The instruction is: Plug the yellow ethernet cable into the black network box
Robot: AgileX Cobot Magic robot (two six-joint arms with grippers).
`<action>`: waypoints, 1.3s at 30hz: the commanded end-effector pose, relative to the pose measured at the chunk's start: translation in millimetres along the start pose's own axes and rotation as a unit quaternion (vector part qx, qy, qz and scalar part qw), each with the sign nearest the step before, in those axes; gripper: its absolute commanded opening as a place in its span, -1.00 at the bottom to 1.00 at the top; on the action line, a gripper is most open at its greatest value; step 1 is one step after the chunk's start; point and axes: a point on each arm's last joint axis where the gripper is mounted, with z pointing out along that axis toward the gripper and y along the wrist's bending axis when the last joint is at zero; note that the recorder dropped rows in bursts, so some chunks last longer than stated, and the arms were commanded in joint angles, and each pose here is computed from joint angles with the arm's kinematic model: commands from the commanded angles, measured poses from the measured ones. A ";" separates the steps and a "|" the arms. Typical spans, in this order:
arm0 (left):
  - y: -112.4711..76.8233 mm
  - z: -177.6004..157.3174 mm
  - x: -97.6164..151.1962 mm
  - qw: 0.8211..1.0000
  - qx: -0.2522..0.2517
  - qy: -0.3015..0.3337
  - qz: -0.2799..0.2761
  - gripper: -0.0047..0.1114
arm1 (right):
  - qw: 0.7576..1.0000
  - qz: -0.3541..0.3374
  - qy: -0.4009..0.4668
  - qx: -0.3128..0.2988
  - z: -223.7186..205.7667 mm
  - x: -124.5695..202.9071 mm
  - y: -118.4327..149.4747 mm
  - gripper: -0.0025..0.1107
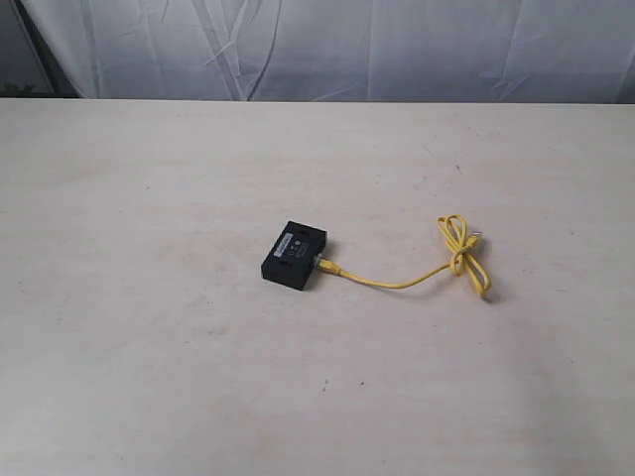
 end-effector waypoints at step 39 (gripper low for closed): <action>-3.5 22.7 113.2 0.961 -0.159 0.012 -0.226 -0.92 | 1.000 0.000 -0.003 0.003 -0.2 0.5 -0.4 -0.96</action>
